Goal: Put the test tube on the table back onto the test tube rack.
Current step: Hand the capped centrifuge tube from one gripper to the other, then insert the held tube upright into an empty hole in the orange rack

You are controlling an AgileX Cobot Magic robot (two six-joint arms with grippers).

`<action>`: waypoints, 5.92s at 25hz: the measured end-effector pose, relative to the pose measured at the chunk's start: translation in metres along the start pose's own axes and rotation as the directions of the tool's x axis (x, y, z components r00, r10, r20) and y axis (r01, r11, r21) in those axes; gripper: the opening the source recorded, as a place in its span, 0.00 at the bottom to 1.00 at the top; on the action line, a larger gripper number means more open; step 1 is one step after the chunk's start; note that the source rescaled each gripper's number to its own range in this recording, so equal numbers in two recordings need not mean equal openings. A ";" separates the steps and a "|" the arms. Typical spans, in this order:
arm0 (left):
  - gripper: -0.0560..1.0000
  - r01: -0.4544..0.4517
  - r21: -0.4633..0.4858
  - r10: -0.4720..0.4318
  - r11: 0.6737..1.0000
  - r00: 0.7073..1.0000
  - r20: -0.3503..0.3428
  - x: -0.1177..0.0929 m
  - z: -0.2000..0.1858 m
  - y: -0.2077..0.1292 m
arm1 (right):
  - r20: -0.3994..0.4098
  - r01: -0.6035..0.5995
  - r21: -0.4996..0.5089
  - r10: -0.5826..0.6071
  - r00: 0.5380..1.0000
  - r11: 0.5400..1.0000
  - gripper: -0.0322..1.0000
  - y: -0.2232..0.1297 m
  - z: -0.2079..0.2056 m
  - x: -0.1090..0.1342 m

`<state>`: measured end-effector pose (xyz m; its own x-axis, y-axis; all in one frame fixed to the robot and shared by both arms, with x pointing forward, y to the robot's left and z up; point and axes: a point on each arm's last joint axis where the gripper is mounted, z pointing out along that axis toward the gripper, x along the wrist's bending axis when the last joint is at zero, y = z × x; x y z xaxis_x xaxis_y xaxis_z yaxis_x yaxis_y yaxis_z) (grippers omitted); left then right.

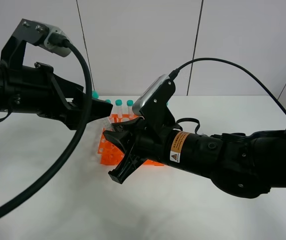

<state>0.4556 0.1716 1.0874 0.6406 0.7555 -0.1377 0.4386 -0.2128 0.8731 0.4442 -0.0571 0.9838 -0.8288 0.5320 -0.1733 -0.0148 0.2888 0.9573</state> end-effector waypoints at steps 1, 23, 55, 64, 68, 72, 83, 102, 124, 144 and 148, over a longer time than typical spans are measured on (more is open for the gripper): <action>0.77 0.001 0.000 -0.001 1.000 1.000 0.001 0.000 0.000 0.000 | 0.000 0.000 0.000 0.000 1.000 1.000 0.03 0.000 0.000 0.000; 0.06 0.015 0.004 -0.015 1.000 1.000 0.018 -0.002 0.000 0.000 | 0.000 0.001 -0.001 -0.001 1.000 1.000 0.03 0.000 0.000 0.000; 0.06 -0.005 -0.066 0.002 0.998 0.999 -0.044 0.003 0.000 0.006 | -0.077 0.070 -0.005 -0.070 0.995 0.998 0.65 0.000 0.000 0.006; 0.06 -0.005 -0.066 0.002 0.998 0.999 -0.044 0.003 0.000 0.006 | -0.060 0.072 0.107 -0.066 0.996 0.992 0.82 -0.011 -0.001 0.002; 0.06 -0.005 -0.066 0.002 0.998 0.999 -0.044 0.003 0.000 0.006 | -0.052 0.061 0.112 -0.055 0.997 0.992 0.98 -0.011 -0.001 0.001; 0.06 -0.005 -0.066 0.002 0.998 0.999 -0.044 0.003 0.000 0.006 | -0.024 0.021 0.166 -0.017 1.000 0.986 1.00 -0.016 -0.002 -0.001; 0.06 -0.005 -0.066 0.002 0.998 0.999 -0.044 0.003 0.000 0.006 | 0.119 -0.080 0.426 0.032 0.992 0.901 1.00 -0.046 -0.015 -0.038; 0.06 -0.005 -0.066 0.002 0.998 0.999 -0.044 0.003 0.000 0.006 | 0.513 -0.408 0.459 0.140 0.847 0.789 1.00 -0.085 -0.070 -0.140; 0.06 -0.005 -0.059 0.003 0.998 0.999 -0.036 0.003 0.000 0.006 | 0.812 -0.683 0.262 0.227 0.537 0.682 1.00 -0.081 -0.155 -0.211; 0.06 -0.006 -0.081 0.001 0.997 0.998 -0.065 0.005 0.000 0.008 | 0.847 -0.444 0.122 0.140 0.512 0.888 1.00 0.097 -0.300 -0.078; 0.06 -0.006 -0.081 0.001 0.997 0.998 -0.065 0.005 0.000 0.008 | 0.851 -0.474 0.139 0.140 0.506 0.870 1.00 0.095 -0.320 -0.045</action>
<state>0.4623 0.1740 1.0935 0.5983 0.7942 -0.1060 0.3819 -0.1664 0.9091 0.3006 -0.3081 1.1568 0.0547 0.9870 -0.1508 0.4573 0.1095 0.8825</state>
